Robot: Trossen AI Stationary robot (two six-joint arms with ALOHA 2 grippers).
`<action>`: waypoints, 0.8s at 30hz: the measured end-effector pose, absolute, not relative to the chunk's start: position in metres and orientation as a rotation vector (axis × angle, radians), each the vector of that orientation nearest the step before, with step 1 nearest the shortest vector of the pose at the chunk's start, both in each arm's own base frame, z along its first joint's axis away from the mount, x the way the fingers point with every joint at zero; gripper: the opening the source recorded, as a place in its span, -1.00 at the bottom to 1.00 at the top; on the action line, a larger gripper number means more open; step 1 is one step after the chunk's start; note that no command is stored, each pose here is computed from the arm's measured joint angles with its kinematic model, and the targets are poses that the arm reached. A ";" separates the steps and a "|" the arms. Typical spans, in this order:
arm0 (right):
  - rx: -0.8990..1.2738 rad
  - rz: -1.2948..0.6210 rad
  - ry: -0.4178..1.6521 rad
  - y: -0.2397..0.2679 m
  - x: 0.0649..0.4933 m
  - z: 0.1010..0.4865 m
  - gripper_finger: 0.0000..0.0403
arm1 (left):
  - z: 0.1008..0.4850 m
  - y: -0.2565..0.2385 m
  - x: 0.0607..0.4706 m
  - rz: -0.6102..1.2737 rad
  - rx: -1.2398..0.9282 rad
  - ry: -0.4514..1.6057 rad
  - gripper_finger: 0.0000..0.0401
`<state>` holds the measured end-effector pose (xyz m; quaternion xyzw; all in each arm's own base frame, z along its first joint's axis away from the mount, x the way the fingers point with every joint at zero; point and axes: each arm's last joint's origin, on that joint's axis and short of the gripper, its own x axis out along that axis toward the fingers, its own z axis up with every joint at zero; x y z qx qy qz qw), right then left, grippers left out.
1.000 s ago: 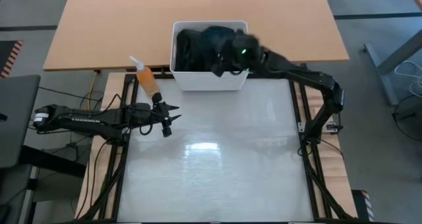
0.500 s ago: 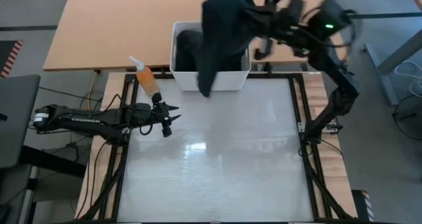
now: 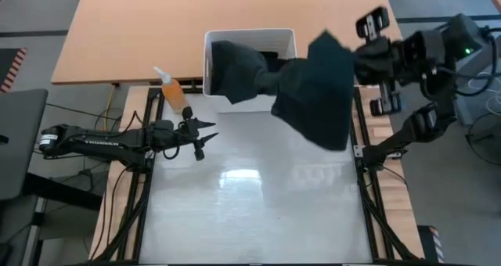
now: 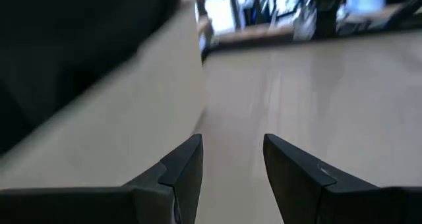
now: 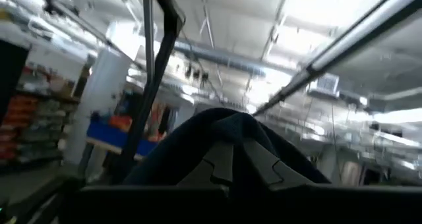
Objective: Fold laundry
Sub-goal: Remove the dark blue jeans from the white bin
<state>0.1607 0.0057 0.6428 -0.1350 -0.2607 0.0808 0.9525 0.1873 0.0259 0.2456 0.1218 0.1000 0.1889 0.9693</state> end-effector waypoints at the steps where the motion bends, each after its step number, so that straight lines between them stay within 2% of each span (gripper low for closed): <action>1: -0.274 0.150 -0.505 0.006 0.160 0.641 -0.85 | 0.249 0.026 0.188 0.372 0.272 0.170 -0.25; 8: -0.271 0.112 -0.405 0.005 0.173 0.632 -0.85 | 0.268 0.027 0.204 0.412 0.507 -0.079 -0.20; 13: -0.276 0.097 -0.388 0.002 0.181 0.629 -0.86 | 0.275 0.030 0.242 0.413 0.615 -0.038 -0.01; 18: -0.273 0.071 -0.377 -0.002 0.183 0.628 -0.86 | 0.297 0.039 0.289 0.573 0.652 0.015 0.20; 24: -0.269 0.061 -0.348 -0.005 0.186 0.625 -0.86 | 0.305 0.054 0.328 0.697 0.653 0.080 0.29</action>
